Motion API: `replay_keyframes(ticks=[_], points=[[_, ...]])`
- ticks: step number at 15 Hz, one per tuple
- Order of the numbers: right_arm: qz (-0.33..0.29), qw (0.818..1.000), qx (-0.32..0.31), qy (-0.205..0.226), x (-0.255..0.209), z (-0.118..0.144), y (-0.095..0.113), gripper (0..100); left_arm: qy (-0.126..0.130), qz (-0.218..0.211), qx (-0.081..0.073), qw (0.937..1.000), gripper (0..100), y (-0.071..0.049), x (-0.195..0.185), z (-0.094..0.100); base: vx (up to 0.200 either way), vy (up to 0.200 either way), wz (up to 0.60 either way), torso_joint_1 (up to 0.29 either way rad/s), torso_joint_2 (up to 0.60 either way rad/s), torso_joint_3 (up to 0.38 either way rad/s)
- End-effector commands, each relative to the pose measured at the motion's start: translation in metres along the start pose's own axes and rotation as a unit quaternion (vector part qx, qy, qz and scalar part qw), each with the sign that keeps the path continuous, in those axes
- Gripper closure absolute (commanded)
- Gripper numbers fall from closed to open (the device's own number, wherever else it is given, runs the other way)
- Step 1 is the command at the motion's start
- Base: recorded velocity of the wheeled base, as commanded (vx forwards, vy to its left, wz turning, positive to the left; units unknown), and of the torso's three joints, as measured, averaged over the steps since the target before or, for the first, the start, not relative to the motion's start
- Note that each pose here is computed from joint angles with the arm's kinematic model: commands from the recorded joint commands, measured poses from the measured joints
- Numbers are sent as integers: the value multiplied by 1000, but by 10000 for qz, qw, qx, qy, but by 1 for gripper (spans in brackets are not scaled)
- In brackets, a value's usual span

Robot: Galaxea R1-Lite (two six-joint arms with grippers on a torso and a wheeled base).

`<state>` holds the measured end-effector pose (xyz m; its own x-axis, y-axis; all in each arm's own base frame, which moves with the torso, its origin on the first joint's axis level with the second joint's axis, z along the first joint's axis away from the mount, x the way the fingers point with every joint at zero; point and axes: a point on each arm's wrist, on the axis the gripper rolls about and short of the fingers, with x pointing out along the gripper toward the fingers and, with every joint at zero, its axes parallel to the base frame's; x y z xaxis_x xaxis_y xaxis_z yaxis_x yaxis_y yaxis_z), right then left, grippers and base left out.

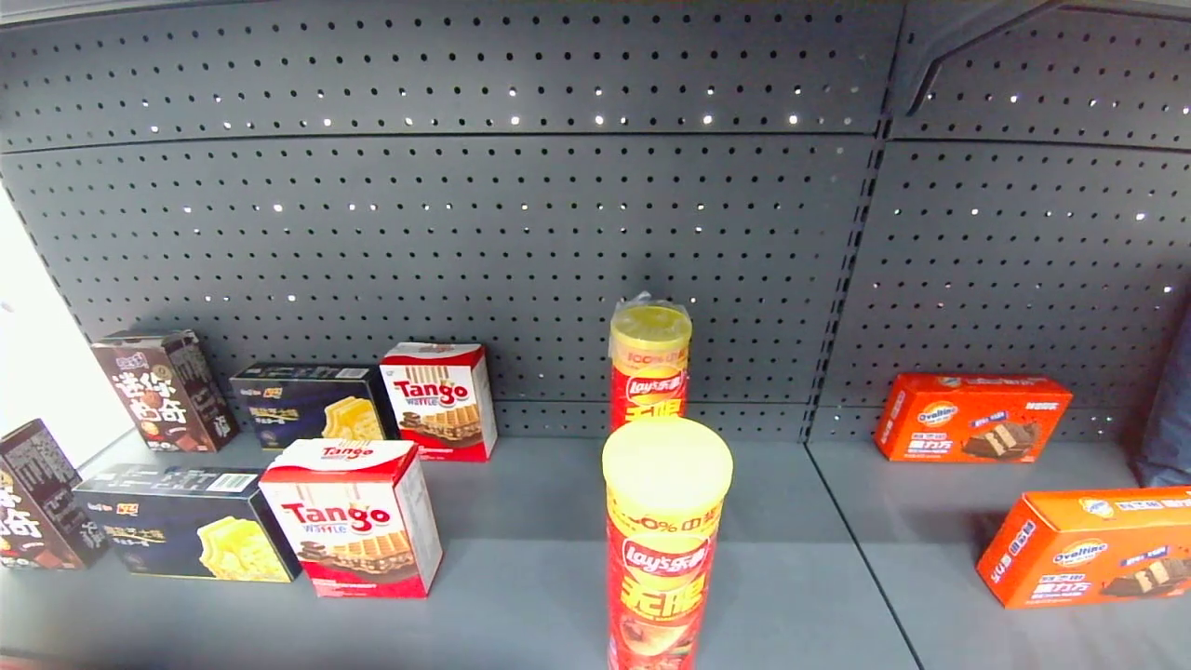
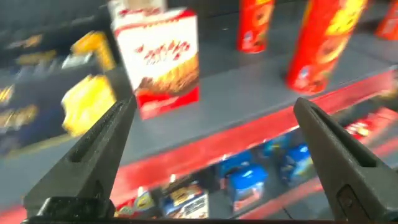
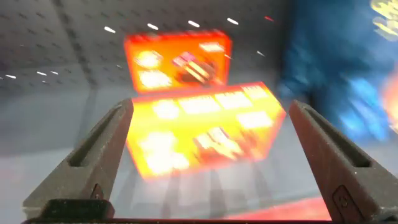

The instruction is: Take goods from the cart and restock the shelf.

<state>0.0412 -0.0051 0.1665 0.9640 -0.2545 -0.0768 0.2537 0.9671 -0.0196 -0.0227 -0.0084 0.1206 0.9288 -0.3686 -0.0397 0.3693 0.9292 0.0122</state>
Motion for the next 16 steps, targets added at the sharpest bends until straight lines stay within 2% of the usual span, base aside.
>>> replay_keyframes(ticks=[1,2,4,5,6,7,10,12,15,16], points=[[-124,9994,105,-310,-26,-17,-8,0,-349,341,152,9987,0,-3,-10,-22,0,0,0,0,0,0],[-124,9993,102,-324,-29,-21,-9,0,-326,394,149,9986,0,-3,-9,-23,0,0,0,0,0,0],[-78,9994,104,-310,-39,-37,-12,0,-172,608,302,9975,0,-1,-6,-32,0,0,0,0,0,0],[-70,9994,96,-310,-41,-40,-12,0,-145,668,324,9971,0,0,-5,-34,0,0,0,0,0,0],[-70,9992,114,-376,-46,-45,-13,0,-46,871,395,9954,0,1,-3,-40,0,0,0,0,0,0],[-131,9991,121,-391,-51,-52,-15,0,-89,1065,447,9933,0,3,-3,-40,0,0,0,0,0,0],[-148,9988,115,-449,-60,-85,-17,0,14,1463,436,9883,0,5,-1,-46,0,0,0,0,0,0],[-233,9985,116,-492,-58,-89,-17,0,19,1538,434,9871,0,5,-1,-46,0,0,0,0,0,0],[952,9940,38,-532,-58,-89,-12,0,15,1531,412,9874,0,5,-1,-46,0,0,0,0,0,0],[952,9940,38,-532,-58,-89,-12,0,15,1531,412,9874,0,5,-1,-46,0,0,0,0,0,0]])
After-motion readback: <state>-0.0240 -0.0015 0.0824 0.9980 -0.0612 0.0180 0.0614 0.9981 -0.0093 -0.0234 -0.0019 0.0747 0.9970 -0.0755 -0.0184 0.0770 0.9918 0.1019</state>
